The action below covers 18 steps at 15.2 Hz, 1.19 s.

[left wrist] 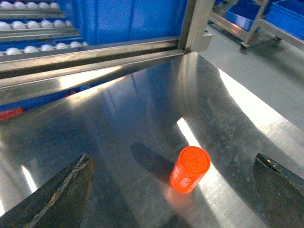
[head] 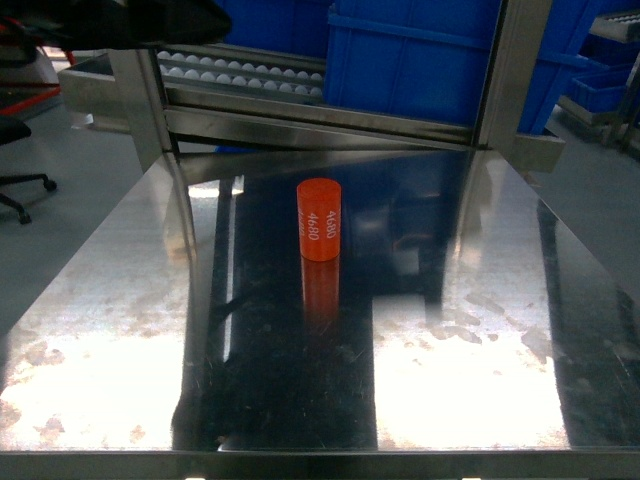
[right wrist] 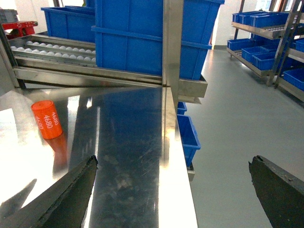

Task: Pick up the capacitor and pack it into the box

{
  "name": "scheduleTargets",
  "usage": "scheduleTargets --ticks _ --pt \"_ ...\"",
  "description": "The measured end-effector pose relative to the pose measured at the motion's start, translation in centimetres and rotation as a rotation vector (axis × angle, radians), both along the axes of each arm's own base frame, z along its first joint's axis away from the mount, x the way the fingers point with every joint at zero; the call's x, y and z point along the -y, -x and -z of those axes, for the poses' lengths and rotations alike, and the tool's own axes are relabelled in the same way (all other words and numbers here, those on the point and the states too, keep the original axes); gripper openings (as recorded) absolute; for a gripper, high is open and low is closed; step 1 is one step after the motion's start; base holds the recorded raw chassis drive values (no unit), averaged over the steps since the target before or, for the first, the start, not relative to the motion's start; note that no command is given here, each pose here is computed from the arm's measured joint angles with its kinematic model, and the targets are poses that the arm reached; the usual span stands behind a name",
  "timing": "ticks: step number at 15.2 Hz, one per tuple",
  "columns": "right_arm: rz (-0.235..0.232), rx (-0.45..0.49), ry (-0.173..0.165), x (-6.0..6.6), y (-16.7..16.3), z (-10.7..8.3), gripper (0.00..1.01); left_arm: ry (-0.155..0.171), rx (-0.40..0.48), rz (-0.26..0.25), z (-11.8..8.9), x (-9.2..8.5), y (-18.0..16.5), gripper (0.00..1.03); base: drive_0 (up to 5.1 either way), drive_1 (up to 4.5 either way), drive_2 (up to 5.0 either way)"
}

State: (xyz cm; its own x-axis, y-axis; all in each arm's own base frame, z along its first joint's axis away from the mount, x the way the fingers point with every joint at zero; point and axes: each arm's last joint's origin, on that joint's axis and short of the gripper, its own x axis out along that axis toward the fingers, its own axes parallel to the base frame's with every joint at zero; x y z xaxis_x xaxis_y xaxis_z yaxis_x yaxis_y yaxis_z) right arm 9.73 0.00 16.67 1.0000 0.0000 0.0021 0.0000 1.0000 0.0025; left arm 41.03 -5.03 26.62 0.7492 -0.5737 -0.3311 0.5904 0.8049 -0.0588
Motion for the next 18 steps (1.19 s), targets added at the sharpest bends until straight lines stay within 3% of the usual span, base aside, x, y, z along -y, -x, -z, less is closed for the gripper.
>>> scheduleTargets --ticks 5,8,12,18 --pt "0.000 0.000 0.000 0.0 0.0 0.0 0.98 -0.026 -0.035 0.074 1.4 2.0 -2.2 0.98 0.0 0.00 0.0" --pt "0.000 0.000 0.000 0.0 0.0 0.0 0.98 -0.061 -0.145 0.191 4.6 4.4 -3.5 0.98 0.0 0.00 0.0" --pt "0.000 0.000 0.000 0.0 0.0 0.0 0.98 -0.116 -0.148 0.278 7.2 7.0 -4.7 0.98 0.0 0.00 0.0" --pt "0.000 0.000 0.000 0.0 0.0 0.0 0.98 -0.159 -0.190 0.279 11.9 8.4 -7.5 0.98 0.0 0.00 0.0"
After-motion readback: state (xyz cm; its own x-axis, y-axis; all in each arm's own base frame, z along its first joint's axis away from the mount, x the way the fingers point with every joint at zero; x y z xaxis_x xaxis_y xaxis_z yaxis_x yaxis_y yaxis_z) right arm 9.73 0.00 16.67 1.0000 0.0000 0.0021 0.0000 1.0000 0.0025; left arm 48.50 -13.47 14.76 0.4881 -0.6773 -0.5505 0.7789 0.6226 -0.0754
